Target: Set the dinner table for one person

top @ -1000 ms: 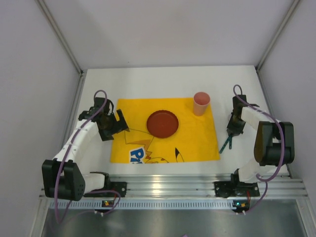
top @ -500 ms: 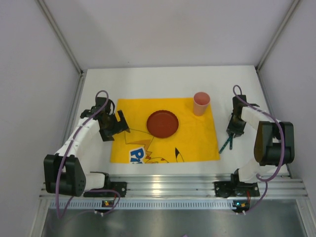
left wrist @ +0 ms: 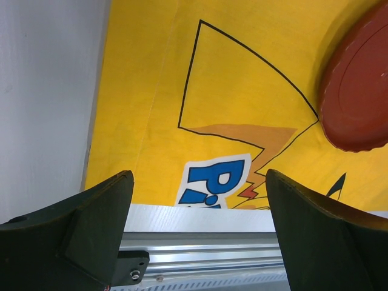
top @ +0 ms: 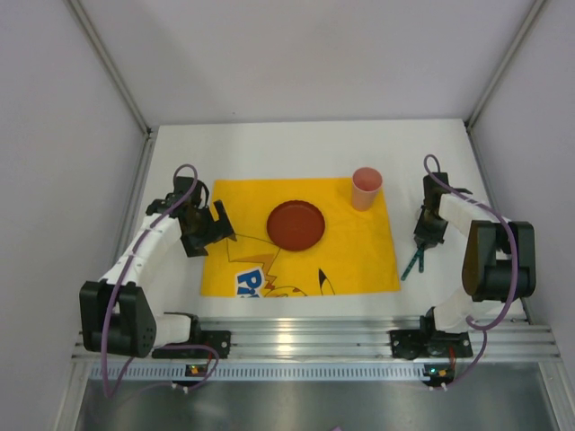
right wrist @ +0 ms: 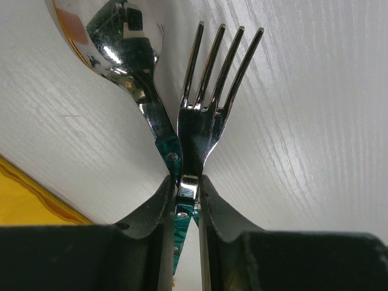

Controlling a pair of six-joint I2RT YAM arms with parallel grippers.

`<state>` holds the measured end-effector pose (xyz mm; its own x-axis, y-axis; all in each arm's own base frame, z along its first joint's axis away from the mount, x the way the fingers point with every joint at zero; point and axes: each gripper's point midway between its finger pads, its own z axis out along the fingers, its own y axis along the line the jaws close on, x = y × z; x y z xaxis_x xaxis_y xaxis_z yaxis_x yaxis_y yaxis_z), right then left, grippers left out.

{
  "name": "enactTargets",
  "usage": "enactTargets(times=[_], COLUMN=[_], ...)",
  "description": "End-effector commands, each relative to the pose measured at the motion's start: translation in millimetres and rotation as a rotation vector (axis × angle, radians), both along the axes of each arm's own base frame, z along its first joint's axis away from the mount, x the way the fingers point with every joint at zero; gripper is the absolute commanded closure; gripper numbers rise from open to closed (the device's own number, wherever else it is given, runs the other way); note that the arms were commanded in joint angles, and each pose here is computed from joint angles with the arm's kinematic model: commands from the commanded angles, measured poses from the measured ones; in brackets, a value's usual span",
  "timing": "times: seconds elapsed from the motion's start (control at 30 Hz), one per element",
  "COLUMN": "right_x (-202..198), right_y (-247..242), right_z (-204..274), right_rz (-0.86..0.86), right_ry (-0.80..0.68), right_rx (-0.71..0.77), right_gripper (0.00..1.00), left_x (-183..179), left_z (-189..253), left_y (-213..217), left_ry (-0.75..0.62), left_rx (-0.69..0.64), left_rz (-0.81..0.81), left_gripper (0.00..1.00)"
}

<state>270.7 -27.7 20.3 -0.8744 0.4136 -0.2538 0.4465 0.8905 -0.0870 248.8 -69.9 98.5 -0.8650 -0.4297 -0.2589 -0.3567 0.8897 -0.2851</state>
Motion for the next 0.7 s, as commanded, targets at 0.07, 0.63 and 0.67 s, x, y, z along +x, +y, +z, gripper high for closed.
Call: enactTargets(times=[0.07,0.63,0.67], right_x=[10.3,3.1,3.2], right_y=[-7.8,-7.1,-6.8], right_z=[20.8,17.5,16.8], right_rz=[0.0,-0.001,0.0], right_ry=[-0.026,-0.005,-0.007], right_rx=[-0.025,-0.022,-0.02], right_gripper=[0.77,0.74,0.73], left_x=[4.2,4.6,3.5], left_z=[7.6,6.2,5.8], left_y=[1.5,0.6,0.8], left_ry=[-0.049,-0.046,-0.046], left_rx=[-0.001,-0.007,-0.007], left_rz=[0.018,0.014,0.014], left_gripper=[0.05,0.05,0.05])
